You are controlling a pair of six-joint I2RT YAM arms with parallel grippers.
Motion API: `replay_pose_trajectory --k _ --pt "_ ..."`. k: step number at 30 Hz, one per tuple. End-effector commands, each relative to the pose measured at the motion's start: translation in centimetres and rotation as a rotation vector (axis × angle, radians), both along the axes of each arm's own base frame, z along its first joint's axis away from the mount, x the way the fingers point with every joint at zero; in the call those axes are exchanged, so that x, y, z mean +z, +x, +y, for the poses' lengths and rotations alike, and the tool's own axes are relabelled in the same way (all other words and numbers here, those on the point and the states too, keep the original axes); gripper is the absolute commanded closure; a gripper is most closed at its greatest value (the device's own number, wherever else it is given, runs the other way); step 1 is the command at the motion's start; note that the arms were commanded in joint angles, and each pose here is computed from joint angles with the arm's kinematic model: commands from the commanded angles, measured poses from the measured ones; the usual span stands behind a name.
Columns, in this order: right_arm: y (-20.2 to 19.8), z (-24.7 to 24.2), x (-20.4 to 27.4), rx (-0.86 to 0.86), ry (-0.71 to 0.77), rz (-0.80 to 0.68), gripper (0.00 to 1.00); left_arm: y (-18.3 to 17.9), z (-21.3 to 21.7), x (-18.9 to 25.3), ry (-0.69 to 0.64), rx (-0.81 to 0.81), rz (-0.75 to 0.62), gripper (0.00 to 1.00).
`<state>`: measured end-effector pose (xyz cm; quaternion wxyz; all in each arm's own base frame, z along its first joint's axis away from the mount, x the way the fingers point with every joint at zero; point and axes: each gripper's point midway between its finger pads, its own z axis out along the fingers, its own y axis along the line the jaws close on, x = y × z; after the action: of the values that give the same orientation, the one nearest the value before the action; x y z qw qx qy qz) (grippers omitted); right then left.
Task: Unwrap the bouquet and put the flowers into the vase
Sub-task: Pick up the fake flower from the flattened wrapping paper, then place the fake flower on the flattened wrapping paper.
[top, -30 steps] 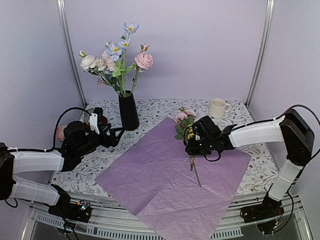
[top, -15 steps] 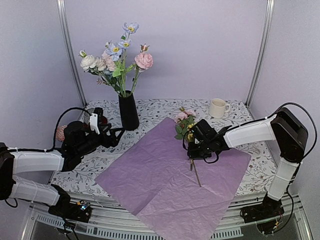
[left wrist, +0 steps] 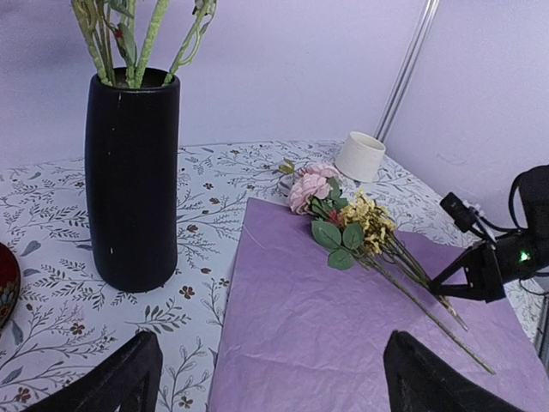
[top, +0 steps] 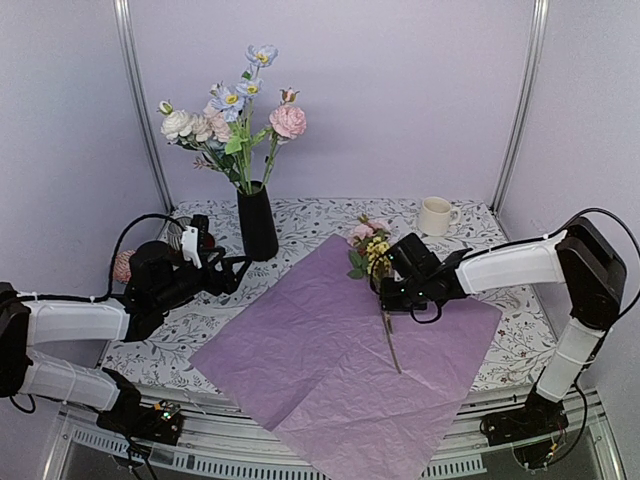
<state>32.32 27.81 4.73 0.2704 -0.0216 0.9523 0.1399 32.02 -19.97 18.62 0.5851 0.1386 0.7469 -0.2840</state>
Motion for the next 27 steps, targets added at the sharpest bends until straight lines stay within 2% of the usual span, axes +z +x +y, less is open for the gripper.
replay_pose_trajectory --k 1,16,21,27 --pt "0.7 -1.7 2.7 -0.055 -0.013 -0.083 0.93 0.0 -0.6 1.0 -0.003 -0.017 -0.029 0.08" --pt "-2.4 -7.3 0.2 -0.136 -0.135 -0.028 0.91 0.0 -0.7 1.0 -0.001 -0.018 -0.030 0.08" --pt "-2.7 -7.3 0.7 -0.121 -0.124 -0.035 0.73 0.0 -0.6 0.9 0.001 -0.016 -0.028 0.08" --pt "-2.8 -5.6 2.9 -0.018 -0.069 -0.052 0.72 0.1 -0.7 0.8 0.003 -0.015 -0.027 0.08"
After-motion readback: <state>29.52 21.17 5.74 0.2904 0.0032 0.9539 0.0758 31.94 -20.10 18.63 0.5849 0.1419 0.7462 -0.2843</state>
